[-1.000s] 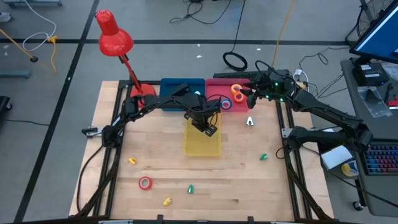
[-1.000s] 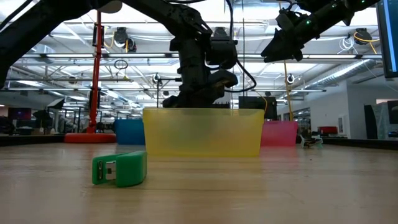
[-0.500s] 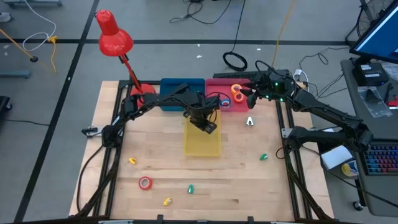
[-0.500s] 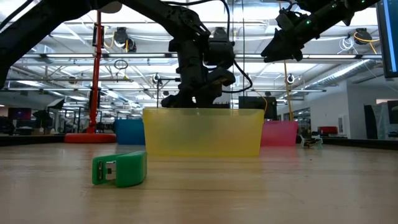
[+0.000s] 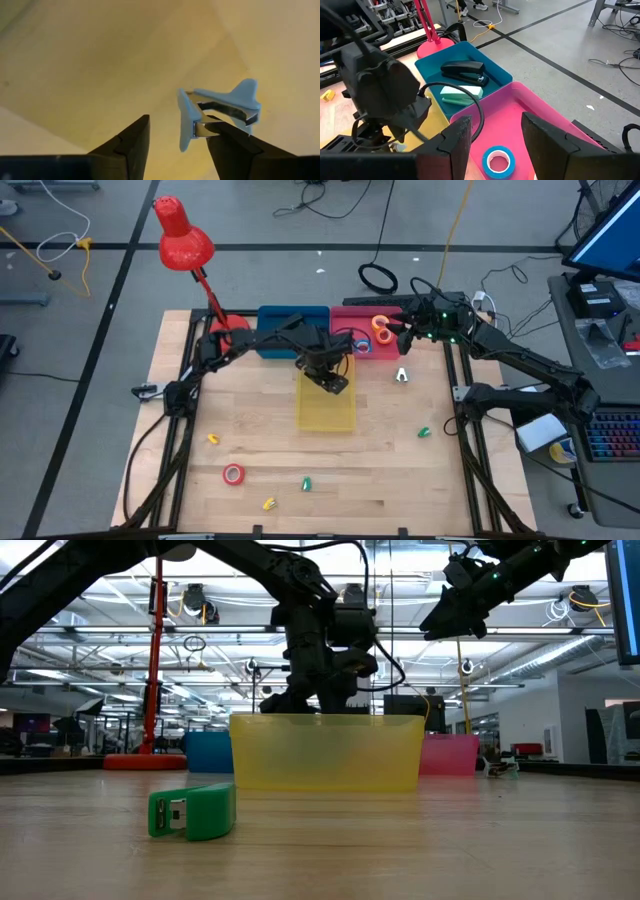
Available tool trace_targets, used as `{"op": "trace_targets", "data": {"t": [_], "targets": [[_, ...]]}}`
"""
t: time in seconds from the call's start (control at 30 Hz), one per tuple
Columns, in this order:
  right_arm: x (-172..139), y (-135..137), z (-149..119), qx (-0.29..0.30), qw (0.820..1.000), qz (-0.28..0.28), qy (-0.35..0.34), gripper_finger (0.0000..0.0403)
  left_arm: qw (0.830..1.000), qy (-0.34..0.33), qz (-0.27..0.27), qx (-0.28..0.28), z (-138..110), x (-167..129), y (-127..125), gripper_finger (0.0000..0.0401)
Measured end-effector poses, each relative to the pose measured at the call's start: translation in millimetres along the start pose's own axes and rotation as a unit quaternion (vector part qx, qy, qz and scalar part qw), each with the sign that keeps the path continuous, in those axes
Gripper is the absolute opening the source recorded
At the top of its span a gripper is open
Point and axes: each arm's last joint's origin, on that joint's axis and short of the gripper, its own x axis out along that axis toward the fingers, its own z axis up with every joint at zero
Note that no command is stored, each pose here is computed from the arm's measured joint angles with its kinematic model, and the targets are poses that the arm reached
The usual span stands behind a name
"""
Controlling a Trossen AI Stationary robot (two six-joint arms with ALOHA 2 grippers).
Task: Pick and place Stapler, Stapler remover, tape
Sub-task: Put the bottom light blue staple remover into the yellow bin, then put the red tape into the pink bin
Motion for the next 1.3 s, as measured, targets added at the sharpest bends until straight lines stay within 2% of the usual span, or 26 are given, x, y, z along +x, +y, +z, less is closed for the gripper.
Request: {"op": "trace_targets", "data": {"t": [0.27,0.4,0.5,0.57,0.7,0.87,1.0,1.07,1.1,1.17,1.23,1.3], "targets": [[0,0,0,0.011,1.0,0.0,0.0,0.0164,0.995,0.052,-0.077,0.031,-4,0,-4,0.0187],[0,0,0,0.011,1.0,0.0,0.0,0.0164,0.995,0.076,-0.058,0.005,-9,-1,-1,0.0178],[0,0,0,0.011,1.0,0.0,0.0,0.0164,0.997,0.08,-0.004,-0.014,-12,-2,6,0.0171],[0,0,0,0.011,1.0,0.0,0.0,0.0164,0.996,0.085,0.013,-0.02,-14,-2,8,0.0166],[0,0,0,0.011,1.0,0.0,0.0,0.0164,0.995,0.096,-0.004,-0.026,-16,-1,4,0.0164],[0,0,0,0.011,1.0,0.0,0.0,0.0164,0.995,0.081,-0.042,0.042,-16,2,-7,0.0165],[0,0,0,0.015,1.0,0.0,0.0,0.0164,0.996,0.076,-0.049,0.008,-6,-3,5,0.0165],[0,0,0,0.026,1.0,0.0,-0.001,0.0164,0.994,0.081,-0.07,-0.009,-3,-5,8,0.0166],[0,0,0,0.029,1.0,0.0,0.0,0.0164,0.992,0.089,-0.084,-0.009,-4,-4,6,0.0166],[0,0,0,0.029,1.0,0.0,0.0,0.0164,0.991,0.085,-0.101,0.029,-7,-4,-1,0.0165],[0,0,0,0.03,1.0,0.0,0.0,0.0164,0.993,0.07,-0.084,0.049,-7,-4,-3,0.0165],[0,0,0,0.03,1.0,0.0,0.0,0.0164,0.997,0.061,-0.049,0.022,-4,-6,6,0.0166]]}}
